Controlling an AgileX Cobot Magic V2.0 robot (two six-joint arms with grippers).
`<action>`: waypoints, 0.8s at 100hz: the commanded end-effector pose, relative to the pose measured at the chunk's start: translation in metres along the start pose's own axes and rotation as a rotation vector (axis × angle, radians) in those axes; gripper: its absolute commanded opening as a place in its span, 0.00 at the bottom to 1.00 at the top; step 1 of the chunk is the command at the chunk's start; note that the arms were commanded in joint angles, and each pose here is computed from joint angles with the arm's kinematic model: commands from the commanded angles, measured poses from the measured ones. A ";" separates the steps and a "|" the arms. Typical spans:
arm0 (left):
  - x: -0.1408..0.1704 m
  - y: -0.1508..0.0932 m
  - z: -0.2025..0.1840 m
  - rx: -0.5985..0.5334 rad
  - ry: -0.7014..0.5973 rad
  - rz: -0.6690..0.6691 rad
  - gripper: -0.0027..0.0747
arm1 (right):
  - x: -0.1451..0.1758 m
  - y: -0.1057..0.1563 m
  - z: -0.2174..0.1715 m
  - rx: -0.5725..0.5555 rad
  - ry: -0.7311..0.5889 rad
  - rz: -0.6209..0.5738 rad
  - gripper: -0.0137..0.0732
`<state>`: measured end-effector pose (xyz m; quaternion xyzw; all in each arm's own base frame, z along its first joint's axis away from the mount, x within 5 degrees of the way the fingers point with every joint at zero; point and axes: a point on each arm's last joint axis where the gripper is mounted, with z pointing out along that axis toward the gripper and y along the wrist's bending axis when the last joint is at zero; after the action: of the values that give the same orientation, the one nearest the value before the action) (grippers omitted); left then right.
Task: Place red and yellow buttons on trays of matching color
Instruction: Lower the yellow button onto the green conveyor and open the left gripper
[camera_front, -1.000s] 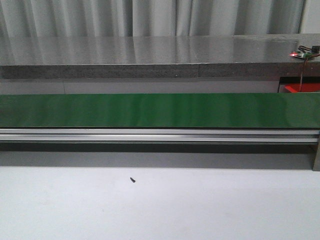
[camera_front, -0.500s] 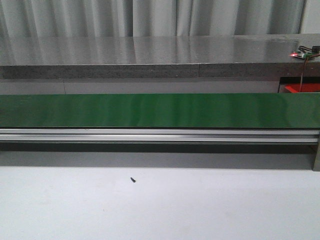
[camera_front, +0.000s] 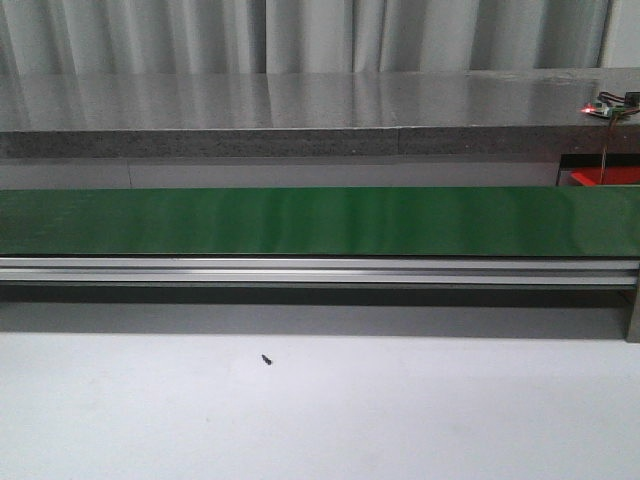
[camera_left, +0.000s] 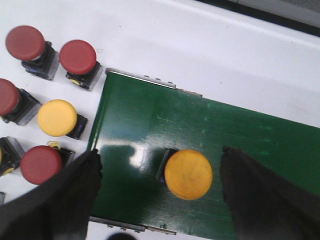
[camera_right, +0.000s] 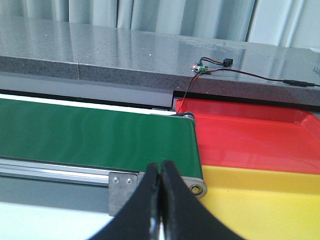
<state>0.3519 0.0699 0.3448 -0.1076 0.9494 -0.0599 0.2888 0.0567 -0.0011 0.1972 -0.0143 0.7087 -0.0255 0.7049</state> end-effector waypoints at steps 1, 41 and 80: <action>-0.007 -0.003 -0.035 -0.019 -0.121 0.021 0.67 | -0.014 0.000 -0.002 -0.002 -0.113 -0.002 0.08; 0.000 0.048 -0.046 -0.154 -0.084 -0.057 0.67 | -0.014 0.000 -0.002 -0.002 -0.113 -0.002 0.08; 0.031 0.095 -0.020 -0.246 -0.020 -0.147 0.67 | -0.014 0.000 -0.002 -0.002 -0.113 -0.002 0.08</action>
<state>0.3071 0.1511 0.3120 -0.2076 0.9500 0.0161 0.2326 0.0567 -0.0011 0.1972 -0.0143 0.7087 -0.0255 0.7049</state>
